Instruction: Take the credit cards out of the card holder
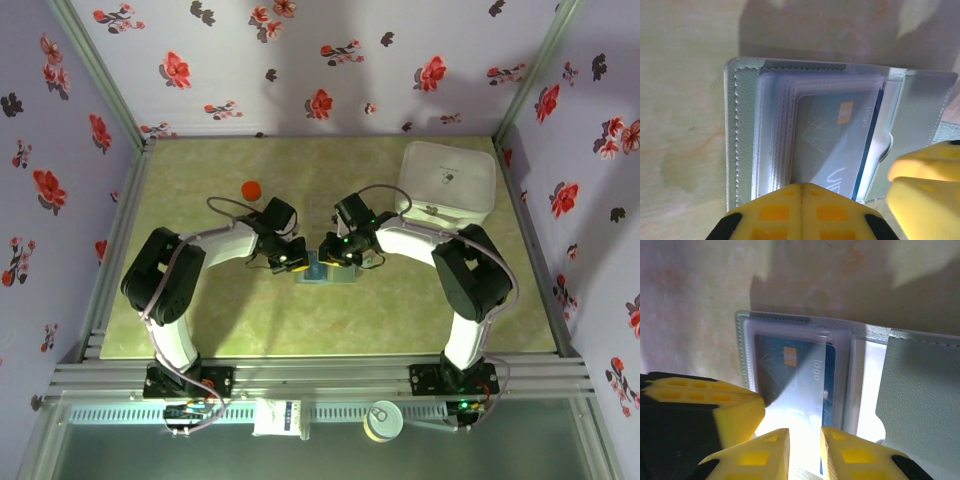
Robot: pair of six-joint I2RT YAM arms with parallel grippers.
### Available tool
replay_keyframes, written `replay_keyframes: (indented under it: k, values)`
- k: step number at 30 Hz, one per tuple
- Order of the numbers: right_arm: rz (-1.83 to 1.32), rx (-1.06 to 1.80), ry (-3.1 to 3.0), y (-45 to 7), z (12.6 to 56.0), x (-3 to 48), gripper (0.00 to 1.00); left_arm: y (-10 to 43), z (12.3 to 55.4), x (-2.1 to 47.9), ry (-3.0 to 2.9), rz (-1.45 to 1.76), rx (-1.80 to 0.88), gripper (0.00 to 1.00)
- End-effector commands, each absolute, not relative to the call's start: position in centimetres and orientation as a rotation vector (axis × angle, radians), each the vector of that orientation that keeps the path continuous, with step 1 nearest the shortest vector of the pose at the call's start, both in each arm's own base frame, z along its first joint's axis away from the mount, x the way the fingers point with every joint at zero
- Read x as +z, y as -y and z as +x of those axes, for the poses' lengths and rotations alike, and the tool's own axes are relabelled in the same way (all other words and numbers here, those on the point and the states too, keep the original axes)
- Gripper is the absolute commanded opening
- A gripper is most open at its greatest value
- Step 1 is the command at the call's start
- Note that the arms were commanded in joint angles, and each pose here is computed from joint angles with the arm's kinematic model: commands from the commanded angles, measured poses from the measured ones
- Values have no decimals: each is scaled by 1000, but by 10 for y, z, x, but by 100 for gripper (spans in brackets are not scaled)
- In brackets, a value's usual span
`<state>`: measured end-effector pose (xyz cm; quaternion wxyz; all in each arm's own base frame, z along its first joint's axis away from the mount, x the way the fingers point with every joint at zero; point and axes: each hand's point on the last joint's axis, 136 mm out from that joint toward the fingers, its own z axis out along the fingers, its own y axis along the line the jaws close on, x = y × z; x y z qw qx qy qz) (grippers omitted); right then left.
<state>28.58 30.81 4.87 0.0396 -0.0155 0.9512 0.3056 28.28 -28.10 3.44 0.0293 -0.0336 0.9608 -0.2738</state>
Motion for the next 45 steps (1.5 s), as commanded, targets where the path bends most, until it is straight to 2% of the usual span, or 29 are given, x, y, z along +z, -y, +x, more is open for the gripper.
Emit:
replay_keyframes:
  k: [1, 17, 20, 24, 27, 45]
  values:
    - [-79, 972, -2917, -317, 289, 50, 22, 275, 280, 26, -3002, -70, -763, 0]
    - [-83, 985, -2934, -320, 288, 39, 13, 272, 276, 27, -3010, -67, -757, 0]
    - [-81, 980, -2943, -319, 287, 35, 16, 272, 276, 27, -3010, -67, -757, 0]
    - [-73, 946, -2958, -315, 287, 30, 33, 273, 276, 29, -3004, -67, -769, 0]
    - [-70, 914, -2961, -311, 286, 30, 39, 273, 276, 31, -2998, -65, -774, 0]
    - [-83, 900, -2920, -307, 287, 52, 40, 275, 278, 40, -2981, -56, -788, 0]
